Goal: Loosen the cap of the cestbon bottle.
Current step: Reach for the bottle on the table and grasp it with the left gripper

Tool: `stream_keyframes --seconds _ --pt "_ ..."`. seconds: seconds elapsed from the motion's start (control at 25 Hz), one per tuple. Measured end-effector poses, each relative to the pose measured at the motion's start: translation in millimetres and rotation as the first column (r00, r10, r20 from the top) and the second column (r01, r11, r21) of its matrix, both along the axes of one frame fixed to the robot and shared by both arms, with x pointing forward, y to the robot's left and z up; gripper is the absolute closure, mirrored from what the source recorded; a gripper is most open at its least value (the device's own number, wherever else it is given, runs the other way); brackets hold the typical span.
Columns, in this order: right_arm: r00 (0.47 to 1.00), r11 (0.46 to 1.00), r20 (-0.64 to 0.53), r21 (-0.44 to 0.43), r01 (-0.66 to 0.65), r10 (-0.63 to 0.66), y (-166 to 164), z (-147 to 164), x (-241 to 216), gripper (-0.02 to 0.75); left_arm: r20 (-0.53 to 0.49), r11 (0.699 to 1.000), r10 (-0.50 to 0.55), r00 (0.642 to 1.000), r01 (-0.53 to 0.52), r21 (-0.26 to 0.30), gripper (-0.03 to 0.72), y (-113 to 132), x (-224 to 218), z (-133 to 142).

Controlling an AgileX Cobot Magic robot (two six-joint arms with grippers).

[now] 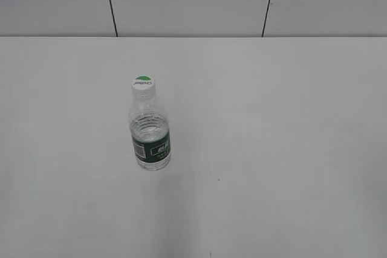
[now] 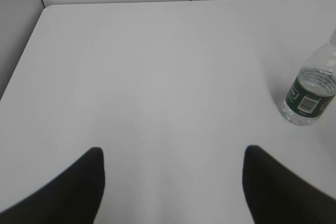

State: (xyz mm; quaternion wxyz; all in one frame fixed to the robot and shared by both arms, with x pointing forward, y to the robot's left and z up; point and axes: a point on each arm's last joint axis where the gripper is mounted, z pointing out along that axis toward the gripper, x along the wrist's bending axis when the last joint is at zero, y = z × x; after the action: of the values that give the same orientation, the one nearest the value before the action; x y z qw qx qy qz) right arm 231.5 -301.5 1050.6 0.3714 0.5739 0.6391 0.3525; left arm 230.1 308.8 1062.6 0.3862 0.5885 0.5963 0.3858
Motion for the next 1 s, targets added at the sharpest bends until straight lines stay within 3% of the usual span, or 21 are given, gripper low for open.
stream_keyframes --seconds 1.0 --pt "1.000 1.000 0.000 0.000 0.000 0.000 0.0 0.0 0.0 0.155 0.000 1.000 0.000 1.000 0.000 0.000 0.199 0.0 0.0 0.0"
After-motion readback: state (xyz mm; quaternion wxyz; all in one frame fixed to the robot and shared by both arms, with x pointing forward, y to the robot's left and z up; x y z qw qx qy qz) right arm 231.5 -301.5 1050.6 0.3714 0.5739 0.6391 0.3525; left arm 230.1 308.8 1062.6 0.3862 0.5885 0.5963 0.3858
